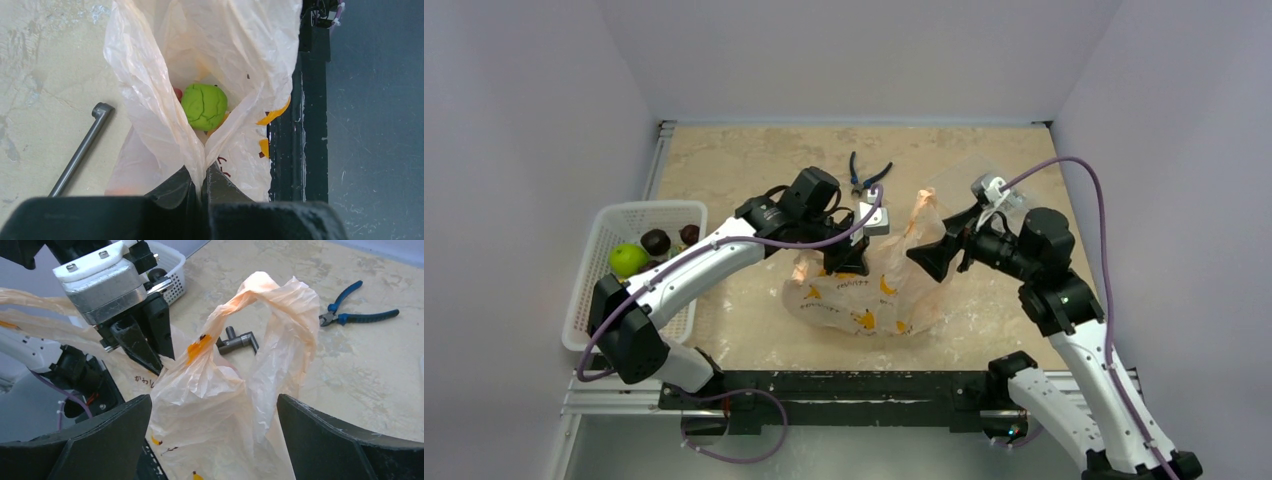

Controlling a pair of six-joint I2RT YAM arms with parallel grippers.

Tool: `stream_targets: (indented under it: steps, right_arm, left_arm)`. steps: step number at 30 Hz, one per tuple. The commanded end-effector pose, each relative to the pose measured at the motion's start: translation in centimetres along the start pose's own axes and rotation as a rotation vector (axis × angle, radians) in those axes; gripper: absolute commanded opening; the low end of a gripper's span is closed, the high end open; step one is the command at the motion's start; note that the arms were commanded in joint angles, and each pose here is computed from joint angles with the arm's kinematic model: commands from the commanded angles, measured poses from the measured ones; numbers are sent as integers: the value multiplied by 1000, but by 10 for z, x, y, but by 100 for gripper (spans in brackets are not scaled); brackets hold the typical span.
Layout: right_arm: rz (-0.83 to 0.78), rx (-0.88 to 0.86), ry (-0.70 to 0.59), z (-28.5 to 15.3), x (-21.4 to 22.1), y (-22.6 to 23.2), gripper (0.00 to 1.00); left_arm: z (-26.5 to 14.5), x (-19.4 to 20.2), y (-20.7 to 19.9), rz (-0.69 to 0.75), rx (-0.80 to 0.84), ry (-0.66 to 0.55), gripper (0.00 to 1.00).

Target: Place the fake fruits into the plastic bag and tie a complex knot

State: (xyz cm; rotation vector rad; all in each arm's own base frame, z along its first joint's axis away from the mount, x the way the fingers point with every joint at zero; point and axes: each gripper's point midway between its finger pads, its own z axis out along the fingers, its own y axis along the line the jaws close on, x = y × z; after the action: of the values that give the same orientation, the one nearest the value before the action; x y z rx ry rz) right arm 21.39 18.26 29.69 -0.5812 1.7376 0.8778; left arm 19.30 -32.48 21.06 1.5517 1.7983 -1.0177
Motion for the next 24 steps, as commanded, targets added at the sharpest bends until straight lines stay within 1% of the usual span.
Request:
stream_targets:
  steps: [1,3,5,9,14,15,16,17,18,19,20,22,23,24]
  right_arm:
    - [165,3,-1,-10,-7,14,99]
    - [198,-29,-5,-5,-5,17,99]
    - [208,-24,-1,5,3,9,99]
    - [239,-37,-59,20,4,2,99]
    - [232,-33,-81,31,6,6,99]
    - [235,-34,-84,32,8,6,93]
    - [236,-35,-87,33,8,5,85]
    - [233,-35,-89,34,7,5,74]
    - [217,-44,-108,34,2,6,59]
    - [194,-55,-127,34,-4,8,47]
    - [169,-63,-131,34,-8,9,27]
    - [120,-99,-136,35,-13,14,5]
    - [91,-117,-138,35,-17,17,0]
    - [62,-126,-145,35,-20,18,0]
  left_arm:
    - [-6,-17,4,32,-29,-58,0]
    - [-5,-19,6,28,-31,-62,0]
    - [-6,-22,7,28,-39,-70,0]
    - [-6,-23,8,23,-48,-72,0]
    - [-8,-21,12,28,-82,-74,0]
    - [-8,-21,12,31,-86,-75,0]
    - [-8,-21,13,33,-90,-74,0]
    - [-8,-21,13,38,-97,-75,0]
    - [-8,-19,15,41,-107,-74,0]
    - [-8,-18,17,46,-127,-68,0]
    - [-9,-17,17,49,-133,-68,0]
    - [-11,-19,17,49,-145,-73,0]
    - [-13,-21,16,48,-148,-79,2]
    - [-17,-24,13,50,-143,-85,13]
